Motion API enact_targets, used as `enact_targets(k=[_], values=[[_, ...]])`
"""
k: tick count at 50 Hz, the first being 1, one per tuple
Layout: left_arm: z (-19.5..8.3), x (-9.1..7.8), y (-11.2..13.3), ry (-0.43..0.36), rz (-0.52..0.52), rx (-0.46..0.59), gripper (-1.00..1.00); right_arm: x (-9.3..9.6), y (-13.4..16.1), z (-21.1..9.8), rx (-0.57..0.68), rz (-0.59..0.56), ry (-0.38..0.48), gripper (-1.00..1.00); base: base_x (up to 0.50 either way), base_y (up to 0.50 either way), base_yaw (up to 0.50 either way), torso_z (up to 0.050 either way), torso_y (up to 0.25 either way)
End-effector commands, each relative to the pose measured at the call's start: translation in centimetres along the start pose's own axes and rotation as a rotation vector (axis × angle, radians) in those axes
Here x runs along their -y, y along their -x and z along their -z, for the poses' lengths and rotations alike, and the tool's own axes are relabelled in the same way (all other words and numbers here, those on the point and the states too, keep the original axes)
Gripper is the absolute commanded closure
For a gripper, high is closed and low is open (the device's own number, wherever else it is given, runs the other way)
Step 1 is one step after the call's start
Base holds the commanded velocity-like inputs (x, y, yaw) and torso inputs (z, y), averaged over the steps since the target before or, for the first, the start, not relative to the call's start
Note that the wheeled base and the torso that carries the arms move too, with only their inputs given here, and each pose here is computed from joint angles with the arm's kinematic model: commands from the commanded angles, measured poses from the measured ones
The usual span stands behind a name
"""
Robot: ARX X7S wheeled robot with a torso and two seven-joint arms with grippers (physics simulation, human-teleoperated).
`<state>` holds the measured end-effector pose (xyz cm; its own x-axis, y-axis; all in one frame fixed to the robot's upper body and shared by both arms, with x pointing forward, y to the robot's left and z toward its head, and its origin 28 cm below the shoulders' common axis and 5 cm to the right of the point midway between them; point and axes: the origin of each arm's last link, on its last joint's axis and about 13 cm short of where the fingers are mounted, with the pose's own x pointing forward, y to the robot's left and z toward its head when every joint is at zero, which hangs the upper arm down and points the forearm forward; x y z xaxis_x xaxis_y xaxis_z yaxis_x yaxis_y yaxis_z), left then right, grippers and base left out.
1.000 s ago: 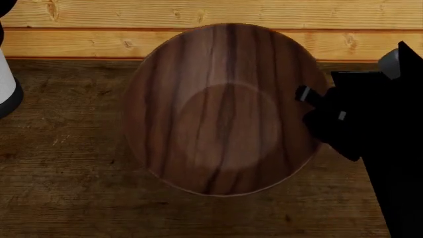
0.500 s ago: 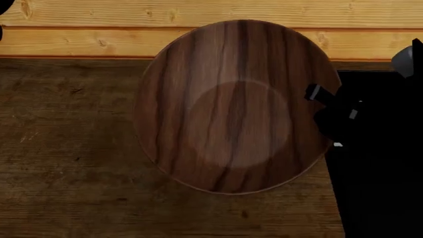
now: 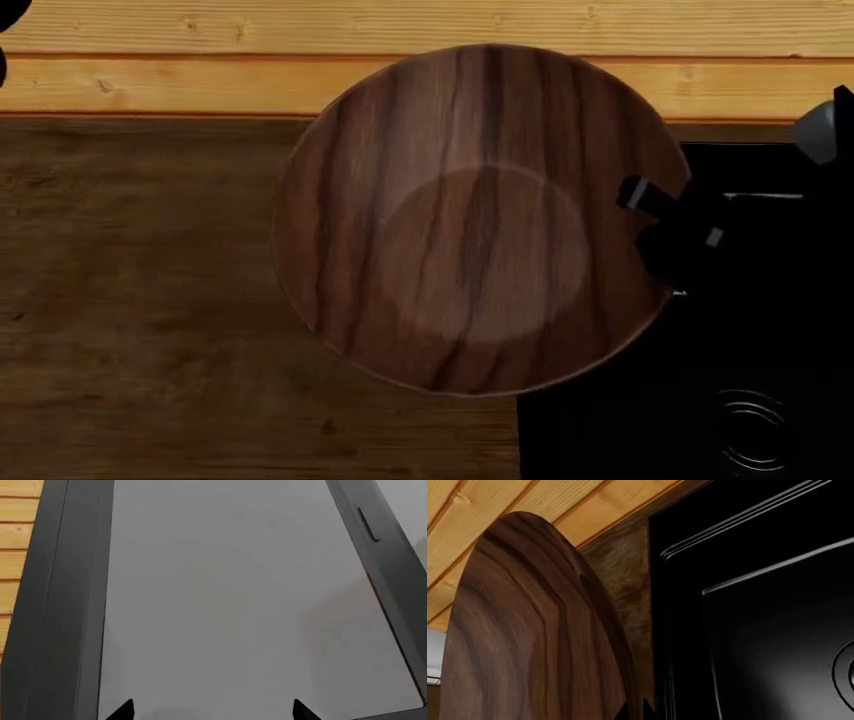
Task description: Move the fresh-baked cupcake off the tray onto the counter, and place the bowl used for mixing into the sink.
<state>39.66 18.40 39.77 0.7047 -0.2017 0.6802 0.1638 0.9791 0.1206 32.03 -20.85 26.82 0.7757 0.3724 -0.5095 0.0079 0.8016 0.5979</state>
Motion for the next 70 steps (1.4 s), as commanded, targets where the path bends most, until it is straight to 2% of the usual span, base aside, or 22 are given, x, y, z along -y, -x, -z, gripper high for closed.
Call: enact_targets(k=[1, 31, 70], values=[[-0.1, -0.01, -0.08, -0.001, 0.0, 0.0, -1.0, 0.17, 0.11, 0.12, 0.015, -0.022, -0.011, 1.0, 0.0, -0.38, 0.0, 0.0, 0.0], [-0.1, 0.04, -0.01, 0.001, 0.002, 0.002, -1.0, 0.47, 0.13, 0.09, 0.04, -0.018, -0.001, 1.0, 0.0, -0.37, 0.0, 0.0, 0.0], [-0.12, 0.05, -0.1, 0.001, 0.004, 0.004, -1.0, 0.35, -0.01, 0.64, 0.03, -0.034, -0.01, 1.0, 0.0, -0.15, 0.0, 0.0, 0.0]])
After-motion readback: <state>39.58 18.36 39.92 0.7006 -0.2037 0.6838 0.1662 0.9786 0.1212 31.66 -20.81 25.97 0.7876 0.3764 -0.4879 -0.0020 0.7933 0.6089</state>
